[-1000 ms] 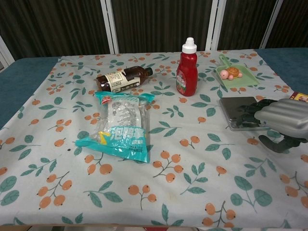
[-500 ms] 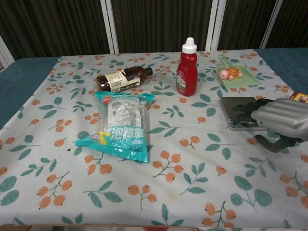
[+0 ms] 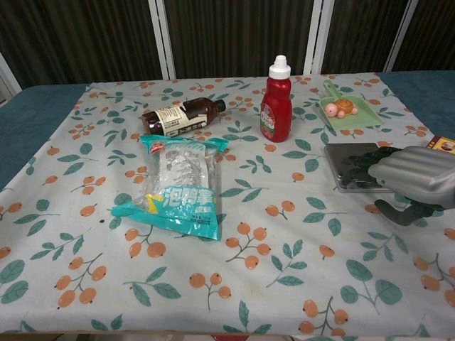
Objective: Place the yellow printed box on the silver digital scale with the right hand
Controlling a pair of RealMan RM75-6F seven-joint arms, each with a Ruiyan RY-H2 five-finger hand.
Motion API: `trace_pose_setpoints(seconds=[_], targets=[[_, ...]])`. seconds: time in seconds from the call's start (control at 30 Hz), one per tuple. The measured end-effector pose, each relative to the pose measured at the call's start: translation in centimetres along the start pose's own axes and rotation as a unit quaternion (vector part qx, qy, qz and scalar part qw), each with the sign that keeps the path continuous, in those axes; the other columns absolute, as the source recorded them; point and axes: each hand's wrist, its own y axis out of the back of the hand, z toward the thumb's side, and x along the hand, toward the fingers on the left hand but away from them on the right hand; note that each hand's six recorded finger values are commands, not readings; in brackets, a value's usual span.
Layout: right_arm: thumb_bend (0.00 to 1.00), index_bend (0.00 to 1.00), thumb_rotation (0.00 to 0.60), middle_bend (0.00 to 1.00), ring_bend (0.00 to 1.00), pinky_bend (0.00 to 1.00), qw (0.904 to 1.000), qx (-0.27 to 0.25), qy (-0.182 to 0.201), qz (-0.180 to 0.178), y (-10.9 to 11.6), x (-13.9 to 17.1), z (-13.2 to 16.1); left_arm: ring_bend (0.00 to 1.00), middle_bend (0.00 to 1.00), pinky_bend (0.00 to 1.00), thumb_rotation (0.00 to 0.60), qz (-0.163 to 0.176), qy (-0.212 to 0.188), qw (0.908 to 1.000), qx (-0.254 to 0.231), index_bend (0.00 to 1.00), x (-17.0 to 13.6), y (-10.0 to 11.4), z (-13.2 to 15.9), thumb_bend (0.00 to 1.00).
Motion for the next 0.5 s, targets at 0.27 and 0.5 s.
trace_pose_setpoints(seconds=[0.27,0.5], targets=[[0.73,0.29,0.600,0.00,0.00,0.00,1.0000,0.003,-0.002,0.005,-0.28,-0.05,0.02,0.00,0.00,0.11,0.600,0.001,0.000,1.0000,-0.001,0.00,0.04,0.03,0.01,0.45],[0.73,0.28,0.600,0.00,0.00,0.00,1.0000,0.003,-0.003,0.007,-0.42,-0.18,0.11,0.00,0.00,0.11,0.600,0.001,-0.001,1.0000,-0.002,0.00,-0.02,0.06,0.02,0.45]])
